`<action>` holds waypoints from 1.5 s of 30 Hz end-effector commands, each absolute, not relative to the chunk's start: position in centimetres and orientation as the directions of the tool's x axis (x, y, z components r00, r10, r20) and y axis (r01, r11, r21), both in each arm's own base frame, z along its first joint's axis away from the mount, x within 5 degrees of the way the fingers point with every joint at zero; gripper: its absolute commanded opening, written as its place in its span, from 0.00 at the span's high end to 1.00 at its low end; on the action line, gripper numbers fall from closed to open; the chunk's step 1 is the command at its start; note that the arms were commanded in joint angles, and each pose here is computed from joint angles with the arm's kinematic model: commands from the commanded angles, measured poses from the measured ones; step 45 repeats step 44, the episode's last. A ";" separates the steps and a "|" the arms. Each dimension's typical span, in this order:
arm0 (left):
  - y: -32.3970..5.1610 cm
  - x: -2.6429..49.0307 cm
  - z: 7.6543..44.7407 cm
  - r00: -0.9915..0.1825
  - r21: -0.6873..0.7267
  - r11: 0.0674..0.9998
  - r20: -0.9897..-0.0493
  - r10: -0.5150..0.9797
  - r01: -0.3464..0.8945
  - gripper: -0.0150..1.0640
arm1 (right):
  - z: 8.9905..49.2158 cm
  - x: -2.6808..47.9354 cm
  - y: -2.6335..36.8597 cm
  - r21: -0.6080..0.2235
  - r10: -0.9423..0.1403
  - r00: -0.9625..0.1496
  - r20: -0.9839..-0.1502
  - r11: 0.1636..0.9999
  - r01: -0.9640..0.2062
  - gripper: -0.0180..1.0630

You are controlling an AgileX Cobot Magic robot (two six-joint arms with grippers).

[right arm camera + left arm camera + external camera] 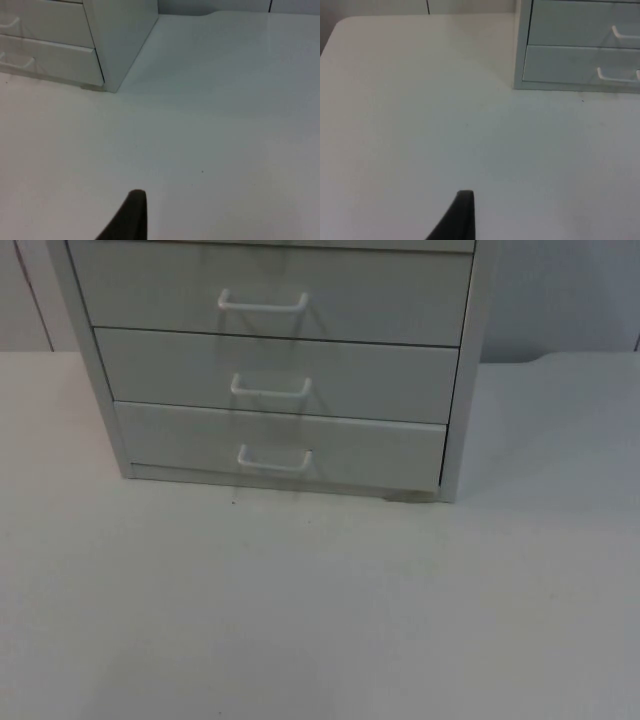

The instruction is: Open the drawer with the left hand, place the block into the drawer with the right hand, then close the drawer with the left hand.

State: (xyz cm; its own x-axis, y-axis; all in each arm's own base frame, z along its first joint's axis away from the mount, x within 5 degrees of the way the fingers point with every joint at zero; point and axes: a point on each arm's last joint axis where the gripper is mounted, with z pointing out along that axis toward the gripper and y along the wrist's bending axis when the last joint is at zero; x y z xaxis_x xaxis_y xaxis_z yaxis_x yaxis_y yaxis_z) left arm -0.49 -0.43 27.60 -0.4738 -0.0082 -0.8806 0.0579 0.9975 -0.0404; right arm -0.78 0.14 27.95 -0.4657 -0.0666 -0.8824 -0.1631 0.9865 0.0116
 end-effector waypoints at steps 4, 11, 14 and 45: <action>-0.5 -0.5 27.5 -0.473 -0.044 0.997 -0.881 -0.008 0.064 0.01 | 28.0 -0.8 0.1 0.009 -0.066 -0.454 -0.889 0.987 -0.163 0.01; -0.5 -0.5 27.5 -0.472 -0.044 0.997 -0.882 -0.008 0.064 0.01 | 28.0 -0.8 0.1 0.009 -0.066 -0.454 -0.889 0.987 -0.163 0.01; -0.5 -0.5 27.5 -0.472 -0.044 0.997 -0.882 -0.008 0.064 0.01 | 28.0 -0.8 0.1 0.009 -0.065 -0.454 -0.889 0.987 -0.160 0.01; -0.5 -0.5 27.5 -0.470 -0.042 0.999 -0.882 -0.042 -0.010 0.01 | 28.0 -0.8 0.2 0.009 -0.012 -0.457 -0.889 0.999 -0.043 0.01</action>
